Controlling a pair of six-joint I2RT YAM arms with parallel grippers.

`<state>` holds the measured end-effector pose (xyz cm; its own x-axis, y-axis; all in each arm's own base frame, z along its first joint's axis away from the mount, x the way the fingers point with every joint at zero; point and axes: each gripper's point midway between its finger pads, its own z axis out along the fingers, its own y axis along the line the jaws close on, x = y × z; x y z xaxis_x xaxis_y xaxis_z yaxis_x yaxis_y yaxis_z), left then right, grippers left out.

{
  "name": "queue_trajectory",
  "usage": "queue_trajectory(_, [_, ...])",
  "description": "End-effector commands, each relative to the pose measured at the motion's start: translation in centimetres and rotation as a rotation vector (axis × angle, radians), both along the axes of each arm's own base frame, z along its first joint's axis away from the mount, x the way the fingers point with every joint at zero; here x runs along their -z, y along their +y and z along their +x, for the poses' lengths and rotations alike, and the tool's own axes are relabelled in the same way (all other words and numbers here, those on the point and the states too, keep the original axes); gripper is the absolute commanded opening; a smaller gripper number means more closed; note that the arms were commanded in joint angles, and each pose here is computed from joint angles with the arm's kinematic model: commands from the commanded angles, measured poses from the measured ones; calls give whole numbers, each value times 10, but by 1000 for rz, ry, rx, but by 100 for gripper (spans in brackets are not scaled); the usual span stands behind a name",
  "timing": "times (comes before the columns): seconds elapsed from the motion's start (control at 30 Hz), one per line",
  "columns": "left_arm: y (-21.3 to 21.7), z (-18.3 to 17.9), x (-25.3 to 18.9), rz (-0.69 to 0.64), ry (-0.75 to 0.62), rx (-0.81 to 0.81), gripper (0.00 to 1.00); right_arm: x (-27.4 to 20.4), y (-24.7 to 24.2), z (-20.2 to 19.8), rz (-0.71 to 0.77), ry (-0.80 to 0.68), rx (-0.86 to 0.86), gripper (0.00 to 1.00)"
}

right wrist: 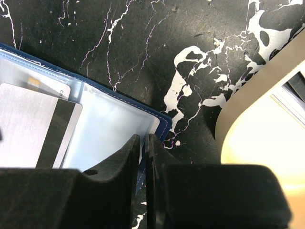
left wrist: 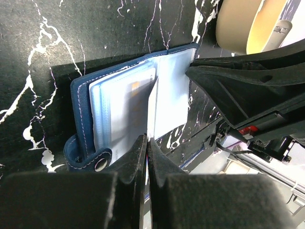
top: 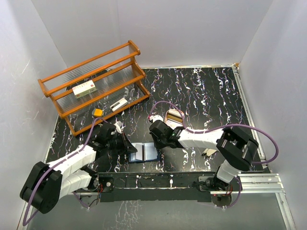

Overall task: Put the credit cards into the card holder
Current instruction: Insert the credit card into the card holder.

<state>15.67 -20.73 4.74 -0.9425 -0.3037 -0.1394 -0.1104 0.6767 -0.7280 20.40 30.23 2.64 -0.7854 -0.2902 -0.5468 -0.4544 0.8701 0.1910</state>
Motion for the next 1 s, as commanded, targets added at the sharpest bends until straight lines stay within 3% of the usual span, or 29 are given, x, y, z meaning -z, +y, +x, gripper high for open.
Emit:
queue_trajectory(0.0, [-4, 4, -5, 2, -20, 31, 0, 1, -1, 5, -7, -39, -5, 9])
queue_trajectory(0.77, [5, 17, 21, 111, -12, 4, 0, 5, -7, 0, -15, -28, -3, 9])
queue_trajectory(0.97, [2, 19, 18, 75, -22, -27, 0, 6, -5, -3, 3, -8, 9, 9])
